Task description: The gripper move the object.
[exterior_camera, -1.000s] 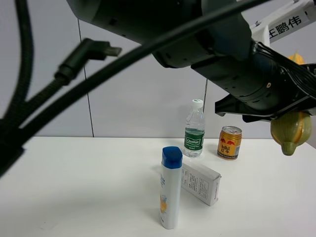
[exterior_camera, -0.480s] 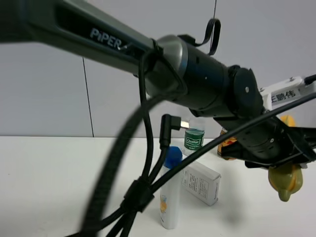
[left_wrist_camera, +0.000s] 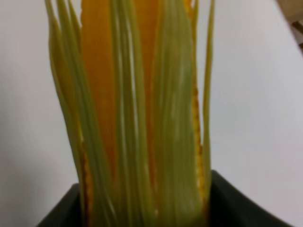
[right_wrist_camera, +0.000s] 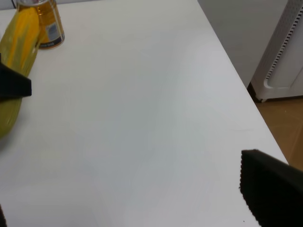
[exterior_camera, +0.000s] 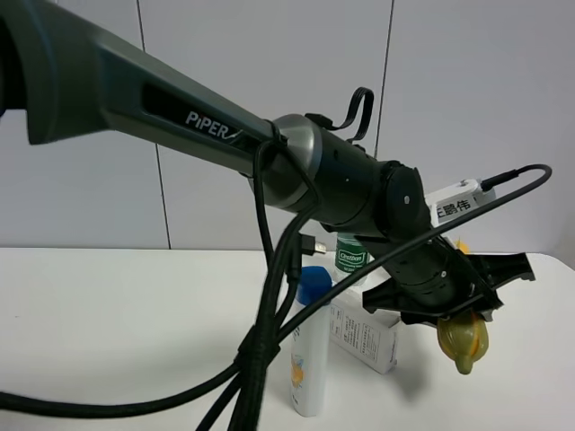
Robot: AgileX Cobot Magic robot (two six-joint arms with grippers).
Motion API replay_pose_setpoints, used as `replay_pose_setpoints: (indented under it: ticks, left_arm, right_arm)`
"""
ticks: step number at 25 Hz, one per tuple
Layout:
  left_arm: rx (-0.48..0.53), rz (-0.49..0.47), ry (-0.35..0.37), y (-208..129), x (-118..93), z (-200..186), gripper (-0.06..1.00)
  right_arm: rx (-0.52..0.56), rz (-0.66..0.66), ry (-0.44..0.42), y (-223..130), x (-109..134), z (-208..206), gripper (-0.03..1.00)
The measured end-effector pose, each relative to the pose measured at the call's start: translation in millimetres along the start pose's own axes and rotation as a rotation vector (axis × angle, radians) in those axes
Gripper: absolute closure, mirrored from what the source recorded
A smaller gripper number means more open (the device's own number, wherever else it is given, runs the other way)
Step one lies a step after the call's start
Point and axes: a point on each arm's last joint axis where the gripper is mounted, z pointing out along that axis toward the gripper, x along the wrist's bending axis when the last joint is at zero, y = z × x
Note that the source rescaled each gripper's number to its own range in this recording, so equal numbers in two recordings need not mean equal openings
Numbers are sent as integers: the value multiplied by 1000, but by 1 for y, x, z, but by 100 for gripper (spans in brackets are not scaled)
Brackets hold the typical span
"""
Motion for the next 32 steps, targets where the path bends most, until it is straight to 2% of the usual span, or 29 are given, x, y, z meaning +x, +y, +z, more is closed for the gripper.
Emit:
replay_pose_setpoints:
  ticks: [3, 8, 24, 25, 26, 29, 32]
  left_arm:
    - [40, -6, 34, -5, 11, 7, 91]
    - [83, -9, 59, -11, 15, 11, 91]
    - [62, -12, 43, -11, 13, 11, 91]
    - [52, -12, 38, -10, 12, 11, 87]
    - [40, -12, 32, -8, 11, 11, 79]
    - [14, -18, 16, -4, 7, 7, 39]
    - [1, -39, 5, 0, 4, 5, 27]
  right_arm:
    - [0, 0, 0, 0, 0, 0, -3]
    - [0, 0, 0, 0, 0, 0, -3]
    - [0, 0, 0, 0, 0, 0, -3]
    - [0, 0, 0, 0, 0, 0, -3]
    - [0, 0, 0, 0, 0, 0, -3]
    - [0, 0, 0, 0, 0, 0, -3]
    - [0, 0, 0, 0, 0, 0, -3]
